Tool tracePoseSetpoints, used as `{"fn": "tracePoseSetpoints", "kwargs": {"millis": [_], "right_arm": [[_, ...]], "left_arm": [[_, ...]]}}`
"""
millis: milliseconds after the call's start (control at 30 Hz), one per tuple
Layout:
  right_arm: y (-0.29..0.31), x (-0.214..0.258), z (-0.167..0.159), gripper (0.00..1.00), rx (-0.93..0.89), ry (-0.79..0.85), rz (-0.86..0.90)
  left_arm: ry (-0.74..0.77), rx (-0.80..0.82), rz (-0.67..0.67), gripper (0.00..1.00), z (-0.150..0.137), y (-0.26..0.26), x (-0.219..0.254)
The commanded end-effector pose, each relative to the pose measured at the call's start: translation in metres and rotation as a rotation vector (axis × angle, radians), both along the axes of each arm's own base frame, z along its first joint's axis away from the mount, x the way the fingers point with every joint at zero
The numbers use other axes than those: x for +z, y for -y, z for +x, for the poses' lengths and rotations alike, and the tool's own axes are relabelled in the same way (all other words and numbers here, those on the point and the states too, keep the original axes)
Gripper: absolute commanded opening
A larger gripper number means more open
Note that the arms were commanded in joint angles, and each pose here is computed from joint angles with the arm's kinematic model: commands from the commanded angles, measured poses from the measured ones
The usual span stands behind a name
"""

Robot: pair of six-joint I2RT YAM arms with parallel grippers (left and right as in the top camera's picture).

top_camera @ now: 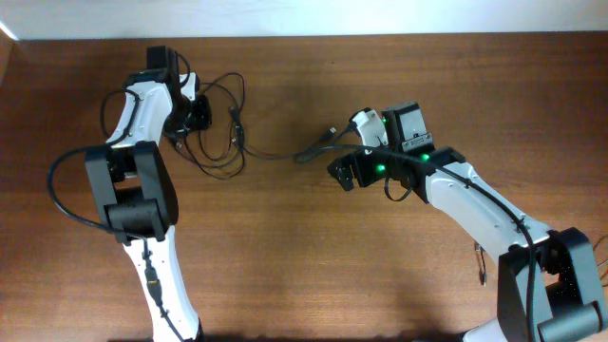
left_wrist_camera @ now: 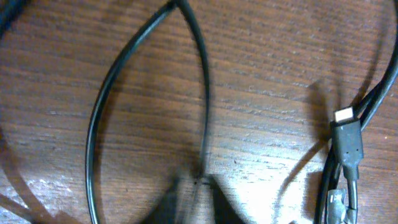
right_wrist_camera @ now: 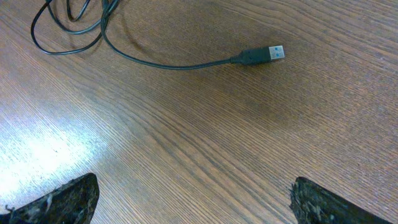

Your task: Untangle cables

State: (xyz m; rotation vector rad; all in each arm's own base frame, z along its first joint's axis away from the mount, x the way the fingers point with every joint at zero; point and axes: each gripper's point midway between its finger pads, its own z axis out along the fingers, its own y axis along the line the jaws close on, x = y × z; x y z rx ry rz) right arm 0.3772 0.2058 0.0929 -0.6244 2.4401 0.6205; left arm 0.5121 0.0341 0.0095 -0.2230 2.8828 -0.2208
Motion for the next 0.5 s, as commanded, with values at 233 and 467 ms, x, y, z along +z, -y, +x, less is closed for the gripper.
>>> {"fn": "tracePoseSetpoints", "kwargs": {"millis": [233, 467], "right_arm": [[-0.003, 0.004, 0.003, 0.99, -0.003, 0.011, 0.001], [-0.013, 0.071, 0.026, 0.99, 0.016, 0.135, 0.072]], "left_arm": [[0.438, -0.037, -0.030, 0.00, 0.014, 0.012, 0.228], [0.906, -0.056, 0.036, 0.00, -0.112, 0.028, 0.454]]}}
